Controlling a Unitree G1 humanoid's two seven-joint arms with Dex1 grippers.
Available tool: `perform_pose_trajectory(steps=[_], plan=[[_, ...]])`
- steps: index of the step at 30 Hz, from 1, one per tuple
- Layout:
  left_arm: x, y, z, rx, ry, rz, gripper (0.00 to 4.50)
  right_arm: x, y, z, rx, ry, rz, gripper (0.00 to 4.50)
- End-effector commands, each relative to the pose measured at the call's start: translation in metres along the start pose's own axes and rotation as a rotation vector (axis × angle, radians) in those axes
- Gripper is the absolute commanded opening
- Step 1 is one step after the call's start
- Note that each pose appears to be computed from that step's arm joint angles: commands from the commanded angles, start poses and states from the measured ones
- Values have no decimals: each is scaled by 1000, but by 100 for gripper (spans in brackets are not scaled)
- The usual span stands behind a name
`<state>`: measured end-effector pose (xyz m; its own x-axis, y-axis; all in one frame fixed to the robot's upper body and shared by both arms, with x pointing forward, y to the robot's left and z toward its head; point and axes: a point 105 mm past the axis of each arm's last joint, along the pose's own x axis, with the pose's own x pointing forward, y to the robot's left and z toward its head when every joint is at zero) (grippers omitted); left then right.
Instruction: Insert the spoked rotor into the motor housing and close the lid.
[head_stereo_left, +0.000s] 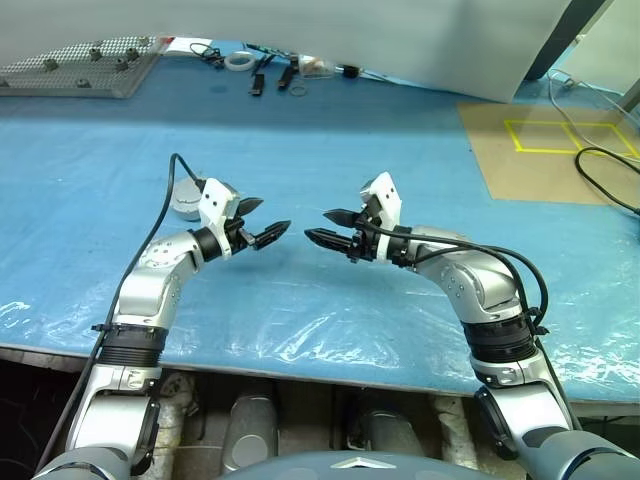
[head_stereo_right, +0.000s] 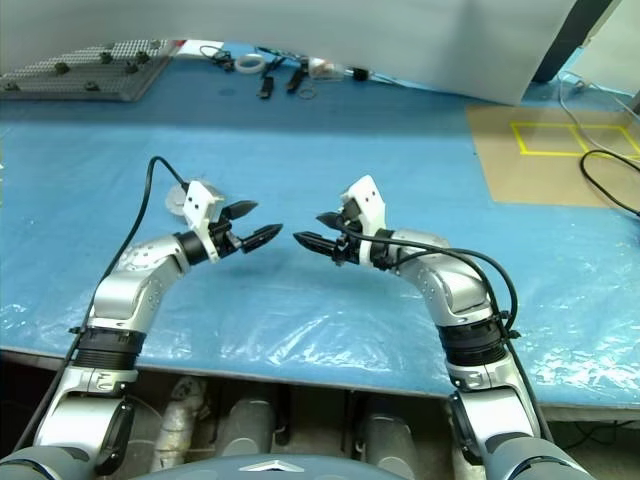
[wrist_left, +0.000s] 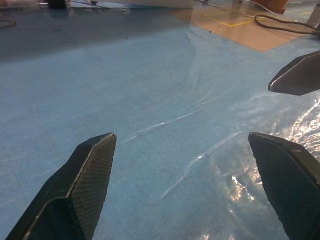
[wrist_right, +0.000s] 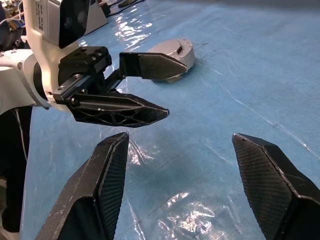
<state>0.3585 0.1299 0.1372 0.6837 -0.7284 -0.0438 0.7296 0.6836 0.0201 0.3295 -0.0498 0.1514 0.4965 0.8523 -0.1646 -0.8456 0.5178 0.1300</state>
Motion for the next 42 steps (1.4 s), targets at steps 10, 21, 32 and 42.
perform_pose_trajectory(steps=[10,21,32,42], plan=[[0,-2,12,41,-27,-14,448,-4,0,5,-27,-46,10,344],[1,-3,12,43,-28,-21,448,-4,-12,-10,-33,-45,-2,344],[1,-4,12,44,-28,-27,448,-5,-24,-20,-36,-50,-16,344],[1,-4,12,43,-28,-29,448,-5,-29,-25,-42,-52,-23,344]])
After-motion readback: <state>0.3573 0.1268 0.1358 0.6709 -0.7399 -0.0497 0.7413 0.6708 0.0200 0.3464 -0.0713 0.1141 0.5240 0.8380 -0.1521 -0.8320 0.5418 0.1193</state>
